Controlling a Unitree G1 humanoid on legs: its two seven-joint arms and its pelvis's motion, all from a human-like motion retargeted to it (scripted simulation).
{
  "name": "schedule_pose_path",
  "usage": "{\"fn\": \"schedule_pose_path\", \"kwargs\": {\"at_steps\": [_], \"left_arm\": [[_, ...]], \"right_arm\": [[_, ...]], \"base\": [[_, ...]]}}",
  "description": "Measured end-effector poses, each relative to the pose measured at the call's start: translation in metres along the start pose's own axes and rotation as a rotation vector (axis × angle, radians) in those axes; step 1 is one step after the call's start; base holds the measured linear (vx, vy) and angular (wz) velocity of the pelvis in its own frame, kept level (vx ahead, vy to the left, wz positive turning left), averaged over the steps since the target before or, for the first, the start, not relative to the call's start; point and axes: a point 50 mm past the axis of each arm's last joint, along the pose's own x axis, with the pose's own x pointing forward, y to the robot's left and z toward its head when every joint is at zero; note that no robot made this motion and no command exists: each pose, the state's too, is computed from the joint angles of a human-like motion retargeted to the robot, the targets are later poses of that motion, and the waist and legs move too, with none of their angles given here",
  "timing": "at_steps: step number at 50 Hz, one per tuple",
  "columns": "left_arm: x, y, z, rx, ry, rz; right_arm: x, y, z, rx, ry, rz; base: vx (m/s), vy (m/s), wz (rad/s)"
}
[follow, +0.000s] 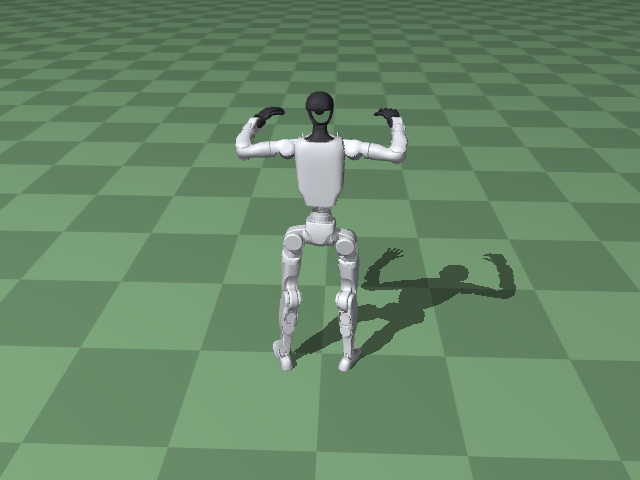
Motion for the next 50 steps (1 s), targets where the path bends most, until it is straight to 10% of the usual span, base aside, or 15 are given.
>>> {"fn": "schedule_pose_path", "kwargs": {"at_steps": [50], "left_arm": [[0.001,-0.009,-0.007,-0.108,-0.018,0.143]], "right_arm": [[-0.006,-0.007,-0.006,0.157,-0.015,-0.132]], "base": [[-0.01,-0.04,-0.02]]}}
